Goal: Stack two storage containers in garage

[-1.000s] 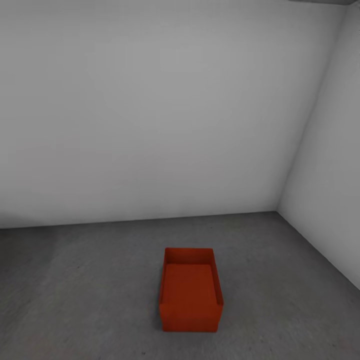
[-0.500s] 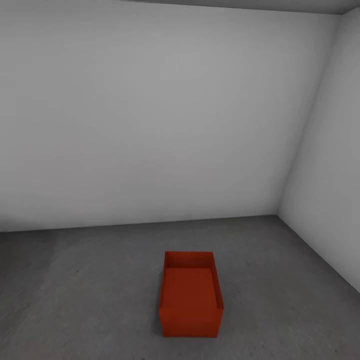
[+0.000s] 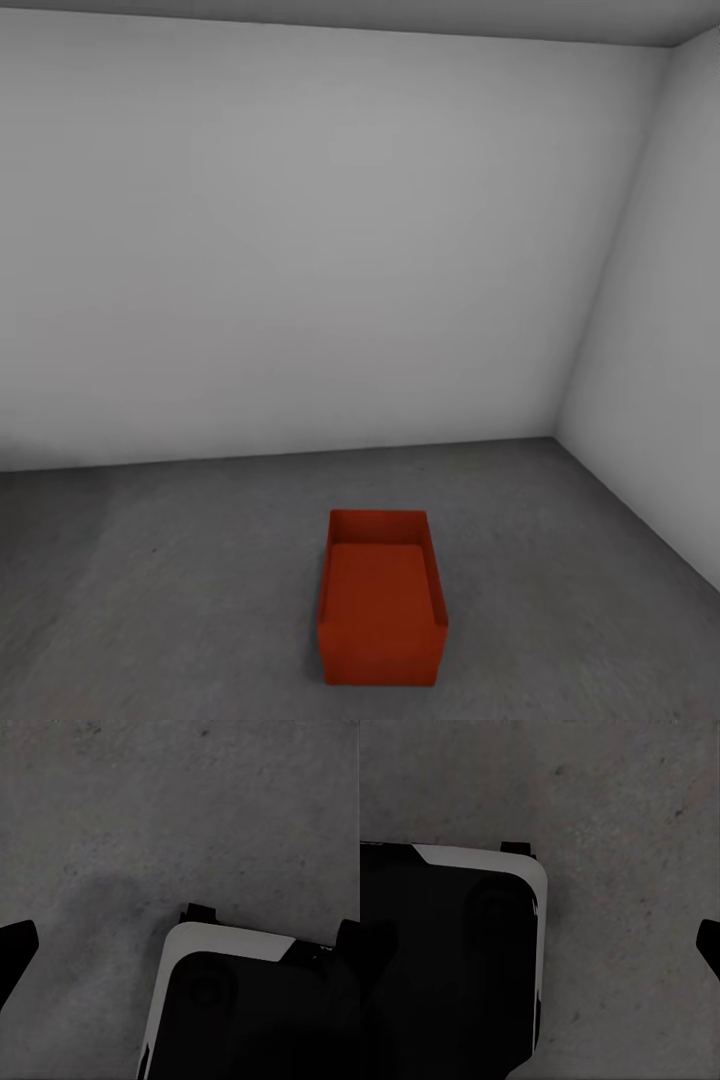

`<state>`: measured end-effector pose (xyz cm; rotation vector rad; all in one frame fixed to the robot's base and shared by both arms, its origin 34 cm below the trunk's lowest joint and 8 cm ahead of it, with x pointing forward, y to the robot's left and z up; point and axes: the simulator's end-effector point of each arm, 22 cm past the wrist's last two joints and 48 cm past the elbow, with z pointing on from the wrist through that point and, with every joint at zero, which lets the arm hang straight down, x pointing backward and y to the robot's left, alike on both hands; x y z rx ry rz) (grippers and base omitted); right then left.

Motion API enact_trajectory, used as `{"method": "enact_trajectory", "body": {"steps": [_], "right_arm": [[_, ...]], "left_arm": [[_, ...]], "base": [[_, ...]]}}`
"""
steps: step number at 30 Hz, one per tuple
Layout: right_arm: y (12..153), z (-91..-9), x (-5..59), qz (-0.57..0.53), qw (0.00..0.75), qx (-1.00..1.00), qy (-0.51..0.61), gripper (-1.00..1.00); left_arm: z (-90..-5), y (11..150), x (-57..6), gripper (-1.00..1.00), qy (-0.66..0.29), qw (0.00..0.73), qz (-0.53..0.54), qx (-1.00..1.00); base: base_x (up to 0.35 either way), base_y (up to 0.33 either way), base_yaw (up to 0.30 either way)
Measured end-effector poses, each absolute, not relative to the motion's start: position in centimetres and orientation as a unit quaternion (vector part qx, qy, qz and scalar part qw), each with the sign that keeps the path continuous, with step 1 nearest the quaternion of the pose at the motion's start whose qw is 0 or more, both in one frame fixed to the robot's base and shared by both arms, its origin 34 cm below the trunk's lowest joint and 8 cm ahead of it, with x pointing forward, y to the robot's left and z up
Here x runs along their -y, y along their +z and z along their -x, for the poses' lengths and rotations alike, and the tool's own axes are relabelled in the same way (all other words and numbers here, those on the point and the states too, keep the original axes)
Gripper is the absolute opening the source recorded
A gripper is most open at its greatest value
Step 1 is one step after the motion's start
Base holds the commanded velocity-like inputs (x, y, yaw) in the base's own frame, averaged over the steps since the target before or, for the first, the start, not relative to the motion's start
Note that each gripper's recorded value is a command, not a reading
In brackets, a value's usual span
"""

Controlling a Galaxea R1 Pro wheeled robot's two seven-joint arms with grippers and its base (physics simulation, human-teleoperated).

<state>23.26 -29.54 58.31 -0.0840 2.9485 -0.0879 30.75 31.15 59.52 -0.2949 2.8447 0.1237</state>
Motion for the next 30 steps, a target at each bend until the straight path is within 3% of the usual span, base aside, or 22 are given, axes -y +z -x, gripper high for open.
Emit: {"method": "enact_trajectory", "body": {"steps": [30], "right_arm": [[58.9, -25.1, 29.5, 0.028, 0.12, -0.992, -0.03, 1.0]], "left_arm": [[-32.5, 60.4, -31.2, 1.0, 0.04, 0.163, 0.103, -0.98]], "base": [[0.0, 0.0, 0.0]]}}
